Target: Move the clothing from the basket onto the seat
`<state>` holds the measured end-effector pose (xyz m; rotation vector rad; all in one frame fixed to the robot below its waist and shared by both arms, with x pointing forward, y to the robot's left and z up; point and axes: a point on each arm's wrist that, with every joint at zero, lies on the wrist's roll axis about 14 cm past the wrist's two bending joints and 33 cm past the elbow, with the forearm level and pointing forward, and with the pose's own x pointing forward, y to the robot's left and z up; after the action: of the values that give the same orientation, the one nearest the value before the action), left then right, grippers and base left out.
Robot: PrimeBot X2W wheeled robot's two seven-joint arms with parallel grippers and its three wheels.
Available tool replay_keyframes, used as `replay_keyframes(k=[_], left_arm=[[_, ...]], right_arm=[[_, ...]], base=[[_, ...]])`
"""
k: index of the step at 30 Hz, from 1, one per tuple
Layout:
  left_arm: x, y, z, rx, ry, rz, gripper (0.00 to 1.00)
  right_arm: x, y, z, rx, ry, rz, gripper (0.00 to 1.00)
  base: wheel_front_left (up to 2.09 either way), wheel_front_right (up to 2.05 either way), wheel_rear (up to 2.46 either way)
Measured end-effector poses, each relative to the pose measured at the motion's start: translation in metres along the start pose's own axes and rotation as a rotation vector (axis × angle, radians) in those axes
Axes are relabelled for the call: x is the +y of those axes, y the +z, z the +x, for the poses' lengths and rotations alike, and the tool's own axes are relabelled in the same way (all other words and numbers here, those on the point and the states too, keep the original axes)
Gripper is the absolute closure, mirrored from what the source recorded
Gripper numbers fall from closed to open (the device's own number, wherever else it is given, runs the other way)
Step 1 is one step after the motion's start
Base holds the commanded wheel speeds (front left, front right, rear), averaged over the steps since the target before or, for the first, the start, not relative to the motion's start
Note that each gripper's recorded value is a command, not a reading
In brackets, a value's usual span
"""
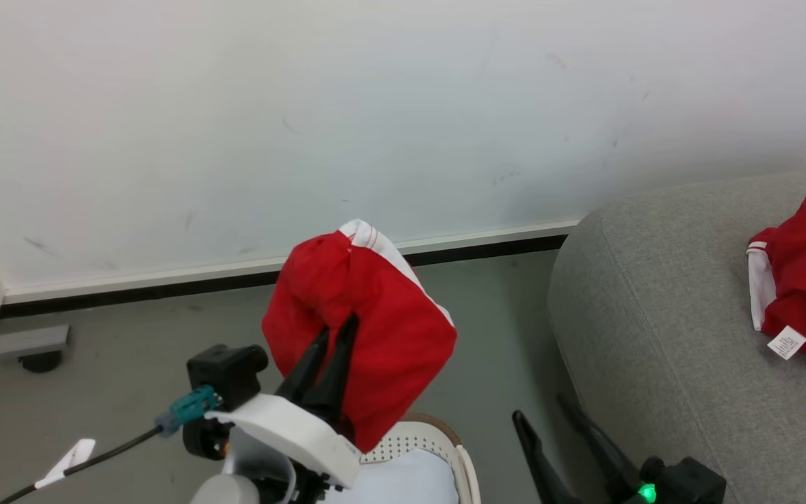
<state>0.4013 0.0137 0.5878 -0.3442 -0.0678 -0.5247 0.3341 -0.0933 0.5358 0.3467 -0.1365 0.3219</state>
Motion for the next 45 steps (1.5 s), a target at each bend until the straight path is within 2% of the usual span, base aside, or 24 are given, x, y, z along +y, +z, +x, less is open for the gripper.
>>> replay_keyframes(k=[9, 15, 26, 27, 28, 29, 30, 33, 34, 35, 36, 37, 45], left_arm=[[-0.020, 0.002, -0.006, 0.009, -0.054, -0.015, 1.00], [-0.039, 0.005, -0.008, 0.010, -0.113, -0.031, 1.00], [-0.058, 0.005, -0.013, 0.035, -0.164, -0.069, 1.00], [-0.058, 0.004, -0.013, 0.037, -0.164, -0.071, 1.00], [-0.058, 0.003, -0.014, 0.039, -0.162, -0.072, 1.00], [-0.058, 0.003, -0.014, 0.042, -0.161, -0.072, 1.00], [-0.058, 0.002, -0.015, 0.045, -0.159, -0.074, 1.00], [-0.056, 0.000, -0.015, 0.052, -0.153, -0.076, 1.00], [-0.056, -0.001, -0.015, 0.056, -0.152, -0.075, 0.84], [-0.053, -0.002, -0.015, 0.057, -0.143, -0.070, 0.60], [-0.050, -0.002, -0.015, 0.053, -0.134, -0.062, 0.15], [-0.048, -0.003, -0.016, 0.054, -0.130, -0.053, 0.00], [-0.033, -0.014, -0.021, 0.044, -0.109, 0.043, 0.00]], right_arm=[[0.046, -0.016, 0.007, 0.132, 0.227, 0.191, 0.00], [0.066, -0.023, 0.013, 0.197, 0.305, 0.254, 0.00], [0.088, -0.005, 0.034, 0.177, 0.382, 0.296, 0.00], [0.088, -0.002, 0.036, 0.167, 0.381, 0.303, 0.05], [0.089, 0.000, 0.038, 0.159, 0.382, 0.306, 0.54], [0.090, 0.002, 0.040, 0.151, 0.383, 0.307, 0.83], [0.090, 0.005, 0.042, 0.139, 0.383, 0.306, 1.00], [0.092, 0.010, 0.044, 0.124, 0.394, 0.300, 1.00], [0.093, 0.010, 0.044, 0.120, 0.397, 0.300, 1.00], [0.093, 0.012, 0.045, 0.116, 0.399, 0.297, 1.00], [0.093, 0.013, 0.045, 0.111, 0.399, 0.297, 1.00], [0.092, 0.014, 0.046, 0.106, 0.398, 0.292, 1.00], [0.072, 0.020, 0.047, 0.076, 0.352, 0.242, 1.00]], base=[[0.00, 0.00, 0.00], [0.00, 0.00, 0.00], [0.00, 0.00, 0.00], [0.00, 0.00, 0.00], [0.00, 0.00, 0.00], [0.00, 0.00, 0.00], [0.00, 0.00, 0.00], [0.00, 0.00, 0.00], [0.00, 0.00, 0.00], [0.00, 0.00, 0.00], [0.00, 0.00, 0.00], [0.00, 0.00, 0.00], [0.00, 0.00, 0.00]])
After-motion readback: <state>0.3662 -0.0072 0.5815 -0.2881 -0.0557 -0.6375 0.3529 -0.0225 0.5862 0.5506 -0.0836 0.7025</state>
